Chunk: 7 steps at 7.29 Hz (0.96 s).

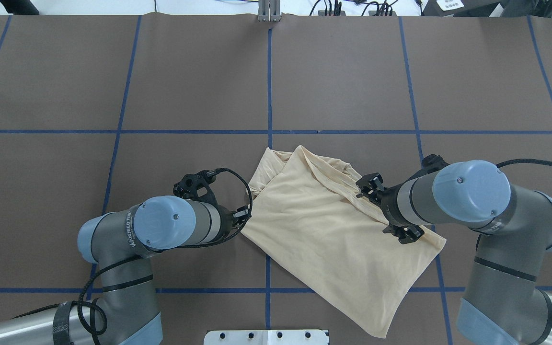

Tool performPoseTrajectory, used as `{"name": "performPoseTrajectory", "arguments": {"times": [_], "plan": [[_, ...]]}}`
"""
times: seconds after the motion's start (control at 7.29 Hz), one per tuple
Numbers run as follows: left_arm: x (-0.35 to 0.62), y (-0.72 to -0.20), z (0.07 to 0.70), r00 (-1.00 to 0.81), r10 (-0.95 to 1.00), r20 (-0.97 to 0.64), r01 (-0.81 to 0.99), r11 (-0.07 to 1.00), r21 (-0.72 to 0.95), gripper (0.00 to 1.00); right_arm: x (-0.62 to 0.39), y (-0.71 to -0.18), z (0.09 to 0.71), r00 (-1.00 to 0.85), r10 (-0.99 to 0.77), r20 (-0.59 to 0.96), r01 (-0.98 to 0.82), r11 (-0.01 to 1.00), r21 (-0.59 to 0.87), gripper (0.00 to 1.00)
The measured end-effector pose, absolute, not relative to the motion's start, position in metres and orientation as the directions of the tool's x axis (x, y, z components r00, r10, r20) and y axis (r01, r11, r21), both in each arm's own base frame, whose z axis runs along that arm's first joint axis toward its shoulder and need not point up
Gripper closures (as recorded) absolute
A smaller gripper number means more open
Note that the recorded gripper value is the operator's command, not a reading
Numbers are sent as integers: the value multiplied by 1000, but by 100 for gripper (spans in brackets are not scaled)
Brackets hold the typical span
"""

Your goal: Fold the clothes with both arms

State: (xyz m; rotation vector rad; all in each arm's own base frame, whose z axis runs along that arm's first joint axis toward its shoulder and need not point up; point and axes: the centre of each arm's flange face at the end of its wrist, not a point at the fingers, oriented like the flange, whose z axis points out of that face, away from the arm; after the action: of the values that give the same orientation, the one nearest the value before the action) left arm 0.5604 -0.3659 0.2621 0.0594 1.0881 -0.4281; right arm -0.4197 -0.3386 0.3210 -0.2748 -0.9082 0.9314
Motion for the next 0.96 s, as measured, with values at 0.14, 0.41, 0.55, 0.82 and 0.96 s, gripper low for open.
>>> {"name": "performPoseTrajectory", "arguments": {"times": [0.14,0.41,0.55,0.82,0.96], "plan": [[540,-395,261,394,-279,-876,391,913,-115,100,-420,-339,321,271,788,553,-573,594,-565,0],[504,-479,257,425,-225,-877,461,887,-4,100,-424,-340,324,273,788,552,-579,592,-560,0],[502,-525,262,446,-214,-869,490,871,36,100,-431,-344,323,272,788,552,-582,592,-558,0],[501,-599,300,443,-163,-882,528,842,109,57,-462,-358,307,260,785,563,-582,593,-557,0],[494,-627,318,454,-137,-880,538,830,148,56,-477,-361,297,250,778,577,-584,596,-551,0]]}}
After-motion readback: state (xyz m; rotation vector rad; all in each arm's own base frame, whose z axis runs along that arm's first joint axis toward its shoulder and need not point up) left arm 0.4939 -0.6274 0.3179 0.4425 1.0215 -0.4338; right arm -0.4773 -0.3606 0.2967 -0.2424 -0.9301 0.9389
